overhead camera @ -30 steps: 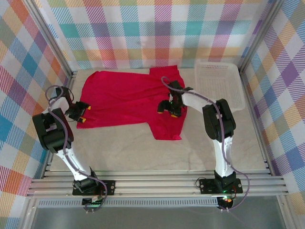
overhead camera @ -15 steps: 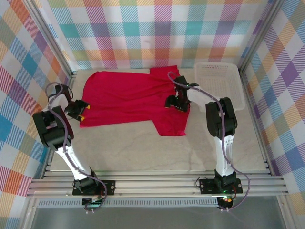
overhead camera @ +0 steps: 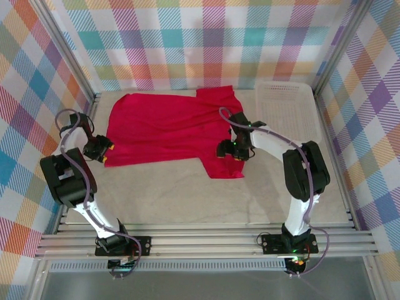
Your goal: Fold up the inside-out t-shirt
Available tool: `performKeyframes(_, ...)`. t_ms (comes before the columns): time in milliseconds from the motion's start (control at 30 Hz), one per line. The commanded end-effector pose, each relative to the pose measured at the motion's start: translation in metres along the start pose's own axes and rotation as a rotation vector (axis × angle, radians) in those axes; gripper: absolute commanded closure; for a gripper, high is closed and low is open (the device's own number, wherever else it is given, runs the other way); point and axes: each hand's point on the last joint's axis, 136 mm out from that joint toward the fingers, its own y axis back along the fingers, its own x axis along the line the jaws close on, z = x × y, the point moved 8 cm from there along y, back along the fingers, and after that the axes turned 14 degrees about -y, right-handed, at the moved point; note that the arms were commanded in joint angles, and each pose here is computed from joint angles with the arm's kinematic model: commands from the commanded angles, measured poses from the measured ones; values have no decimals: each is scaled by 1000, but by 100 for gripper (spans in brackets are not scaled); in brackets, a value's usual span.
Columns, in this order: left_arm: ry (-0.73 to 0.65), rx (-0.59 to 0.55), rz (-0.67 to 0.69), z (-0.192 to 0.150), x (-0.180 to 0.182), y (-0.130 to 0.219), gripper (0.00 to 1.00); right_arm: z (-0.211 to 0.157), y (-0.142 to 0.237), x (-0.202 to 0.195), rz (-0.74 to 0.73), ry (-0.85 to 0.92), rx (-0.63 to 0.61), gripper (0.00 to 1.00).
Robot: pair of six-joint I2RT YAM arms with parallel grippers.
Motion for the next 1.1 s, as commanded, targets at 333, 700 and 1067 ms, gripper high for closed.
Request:
performKeyframes(333, -12, 11, 101, 27, 6, -28, 61, -2, 20, 6, 54, 37, -20, 29)
performKeyframes(700, -2, 54, 135, 25, 11, -43, 95, -8, 24, 1, 35, 36, -26, 29)
performKeyframes(1067, -22, -22, 143, 38, -2, -3, 100, -14, 33, -2, 38, 40, -27, 30)
